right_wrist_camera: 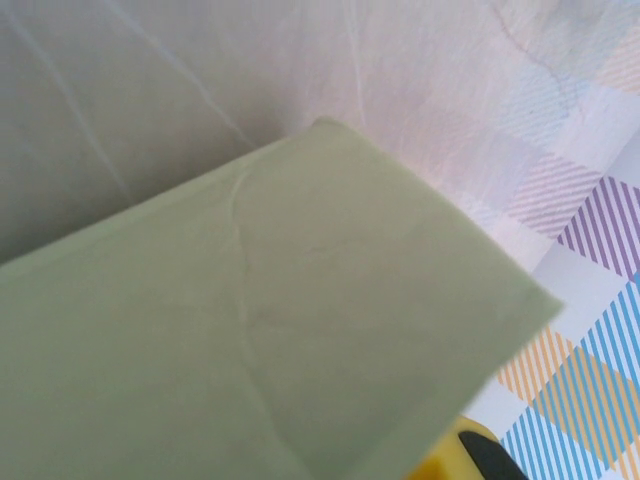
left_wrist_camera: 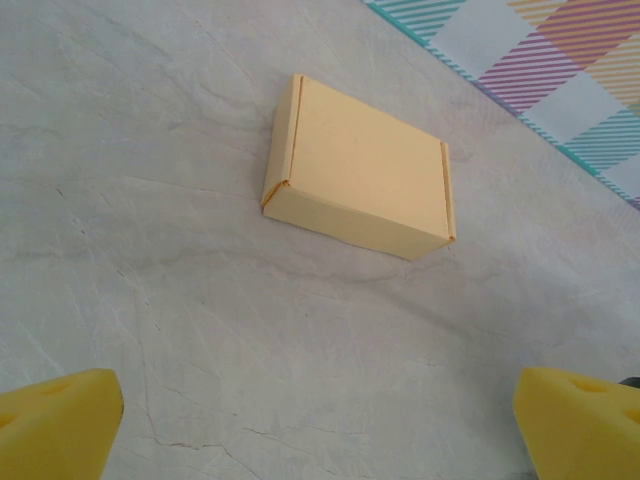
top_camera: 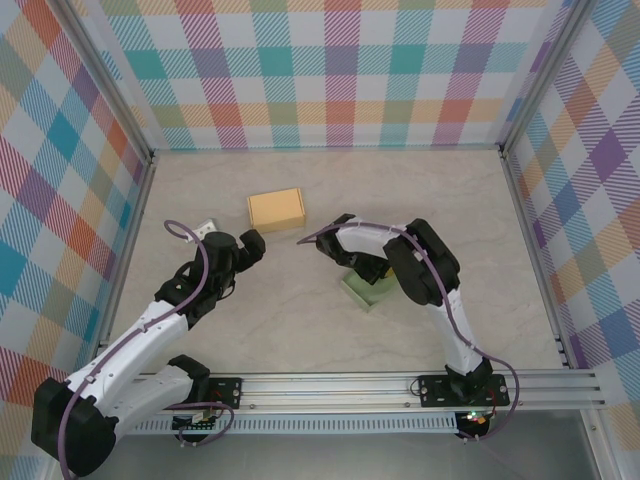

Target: Fold the paper box

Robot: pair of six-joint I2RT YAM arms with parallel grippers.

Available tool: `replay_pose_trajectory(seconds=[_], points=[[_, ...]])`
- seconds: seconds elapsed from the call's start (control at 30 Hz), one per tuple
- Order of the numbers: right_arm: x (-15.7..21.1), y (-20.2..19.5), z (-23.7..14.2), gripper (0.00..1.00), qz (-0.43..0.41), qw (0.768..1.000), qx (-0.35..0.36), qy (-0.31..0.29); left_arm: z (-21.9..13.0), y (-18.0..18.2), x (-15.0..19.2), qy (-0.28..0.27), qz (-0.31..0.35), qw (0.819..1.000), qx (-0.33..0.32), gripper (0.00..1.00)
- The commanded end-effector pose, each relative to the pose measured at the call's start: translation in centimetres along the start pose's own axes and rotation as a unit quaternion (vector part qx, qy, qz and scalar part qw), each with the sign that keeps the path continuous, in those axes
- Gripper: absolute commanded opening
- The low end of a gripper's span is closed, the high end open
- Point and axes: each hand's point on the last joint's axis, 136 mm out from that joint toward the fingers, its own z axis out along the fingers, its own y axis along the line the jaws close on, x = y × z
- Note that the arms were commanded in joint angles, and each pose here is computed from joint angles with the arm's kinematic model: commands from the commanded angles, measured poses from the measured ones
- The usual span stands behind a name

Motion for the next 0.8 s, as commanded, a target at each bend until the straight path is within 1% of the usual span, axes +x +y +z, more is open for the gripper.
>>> replay_pose_trajectory(seconds=[0.0, 0.2, 0.33, 0.43, 0.57, 0.7, 0.77], points=[[-5.9, 5.8, 2.1, 0.0, 0.108, 0.987, -0.085, -0.088, -0.1, 0.1, -0.9, -0.013, -0.002, 1.0, -0.006, 1.0], [-5.6, 5.6, 1.8, 0.0, 0.102, 0.988, -0.083, -0.086, -0.1, 0.1, -0.8, -0.011, -0.003, 1.0, -0.005, 1.0], [-5.5, 4.9, 0.9, 0.13, 0.108, 0.986, -0.085, -0.095, -0.2, 0.0, -0.8, -0.011, -0.004, 1.0, -0.002, 1.0], [-5.5, 4.1, 0.0, 0.27, 0.113, 0.984, -0.087, -0.102, -0.1, 0.0, -0.7, -0.008, -0.004, 1.0, 0.0, 1.0], [-5.2, 3.1, -1.1, 0.41, 0.116, 0.984, -0.089, -0.107, -0.1, -0.1, -0.6, -0.005, -0.004, 1.0, 0.0, 1.0], [-4.8, 2.3, -2.0, 0.49, 0.114, 0.984, -0.088, -0.107, -0.1, 0.0, -0.6, -0.005, -0.002, 1.0, -0.001, 1.0], [-4.4, 1.8, -2.3, 0.52, 0.111, 0.984, -0.087, -0.104, 0.0, 0.1, -0.5, -0.004, -0.002, 1.0, -0.002, 1.0]])
